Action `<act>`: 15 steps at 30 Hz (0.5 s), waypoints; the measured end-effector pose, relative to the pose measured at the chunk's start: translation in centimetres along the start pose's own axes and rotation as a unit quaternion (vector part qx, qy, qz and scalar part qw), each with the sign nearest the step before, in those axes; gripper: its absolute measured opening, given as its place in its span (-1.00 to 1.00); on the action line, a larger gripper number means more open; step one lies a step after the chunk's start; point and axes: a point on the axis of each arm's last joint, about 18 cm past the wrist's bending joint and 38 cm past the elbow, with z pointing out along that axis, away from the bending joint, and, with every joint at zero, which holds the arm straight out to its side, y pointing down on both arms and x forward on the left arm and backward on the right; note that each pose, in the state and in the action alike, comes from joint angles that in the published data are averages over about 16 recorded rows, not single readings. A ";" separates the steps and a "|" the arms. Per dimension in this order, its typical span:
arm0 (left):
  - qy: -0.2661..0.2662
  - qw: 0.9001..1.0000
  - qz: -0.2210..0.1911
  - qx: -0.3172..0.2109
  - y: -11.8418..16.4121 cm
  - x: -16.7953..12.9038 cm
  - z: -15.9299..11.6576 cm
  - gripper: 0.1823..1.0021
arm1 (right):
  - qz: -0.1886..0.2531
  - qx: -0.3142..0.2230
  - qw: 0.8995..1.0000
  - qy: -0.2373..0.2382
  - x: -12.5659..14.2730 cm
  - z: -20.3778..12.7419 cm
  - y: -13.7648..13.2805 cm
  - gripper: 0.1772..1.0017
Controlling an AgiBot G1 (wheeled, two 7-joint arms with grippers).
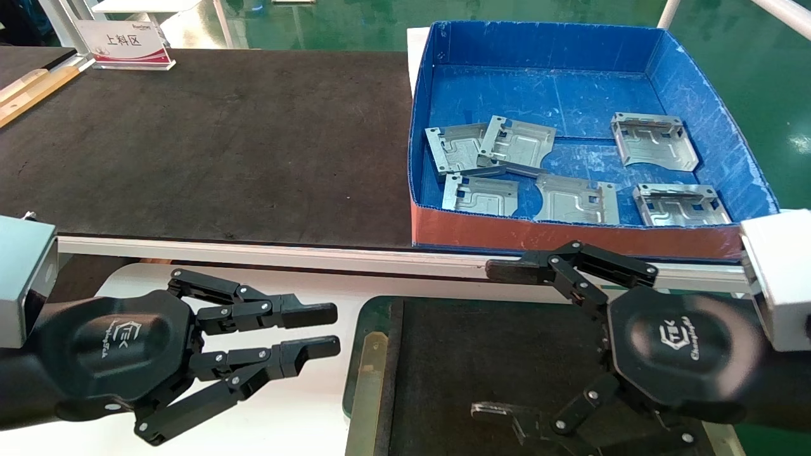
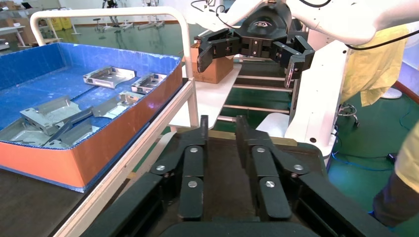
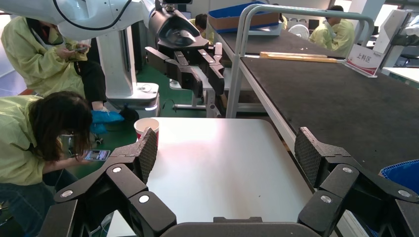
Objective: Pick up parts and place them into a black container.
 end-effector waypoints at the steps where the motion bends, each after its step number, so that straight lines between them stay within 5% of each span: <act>1: 0.000 1.000 0.000 0.000 0.0 0.0 0.0 -0.51 | 0.000 0.000 1.000 0.000 0.0 0.0 0.0 1.00; 15: 0.000 1.000 0.000 0.000 0.0 0.0 0.0 -0.92 | 0.000 0.000 1.000 0.000 0.0 0.0 0.0 1.00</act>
